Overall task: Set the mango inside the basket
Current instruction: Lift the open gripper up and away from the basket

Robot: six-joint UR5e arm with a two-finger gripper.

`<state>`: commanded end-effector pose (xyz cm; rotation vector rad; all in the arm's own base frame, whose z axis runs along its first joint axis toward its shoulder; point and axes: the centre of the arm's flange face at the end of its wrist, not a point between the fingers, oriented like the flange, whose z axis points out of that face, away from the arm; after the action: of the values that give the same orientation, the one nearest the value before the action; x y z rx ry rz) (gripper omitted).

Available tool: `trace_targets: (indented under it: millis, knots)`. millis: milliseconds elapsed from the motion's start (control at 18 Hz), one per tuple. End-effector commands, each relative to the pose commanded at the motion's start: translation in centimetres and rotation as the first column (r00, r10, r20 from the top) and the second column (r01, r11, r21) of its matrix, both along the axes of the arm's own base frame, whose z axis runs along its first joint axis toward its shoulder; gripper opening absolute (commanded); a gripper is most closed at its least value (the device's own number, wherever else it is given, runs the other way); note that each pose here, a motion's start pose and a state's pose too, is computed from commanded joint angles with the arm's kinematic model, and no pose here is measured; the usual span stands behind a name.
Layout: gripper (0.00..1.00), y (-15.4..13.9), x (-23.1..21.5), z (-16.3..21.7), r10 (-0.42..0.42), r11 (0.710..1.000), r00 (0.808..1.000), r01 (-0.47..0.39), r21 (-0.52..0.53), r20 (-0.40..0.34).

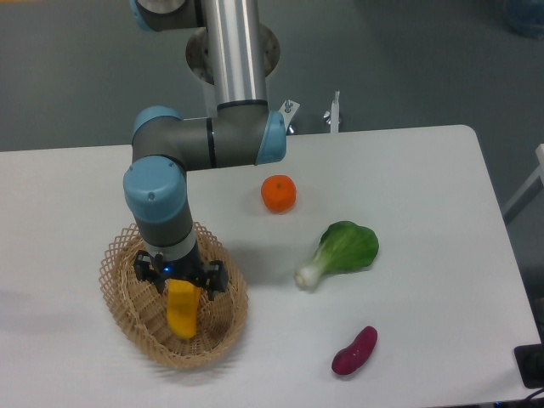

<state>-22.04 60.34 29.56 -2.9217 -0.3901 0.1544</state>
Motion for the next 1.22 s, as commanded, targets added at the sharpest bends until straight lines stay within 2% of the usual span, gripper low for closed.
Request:
trace_targets:
  millis: [333, 389, 556, 833, 1222]
  knots:
    - [1.00, -4.5, -7.0, 4.3, 0.116, 0.993, 0.993, -0.115, 0.038, -0.024]
    - [1.00, -5.7, -8.6, 4.9, 0.113, 0.993, 0.993, -0.112, 0.030, -0.024]
    - [1.00, -8.3, -11.8, 6.8, 0.012, 1.000, 1.000, -0.012, -0.019, -0.009]
    - [1.00, -12.4, -17.1, 8.0, -0.010, 0.998, 1.000, 0.010, -0.063, 0.009]
    - [1.00, -15.7, -21.3, 8.7, -0.135, 0.987, 0.991, 0.133, -0.088, -0.019]
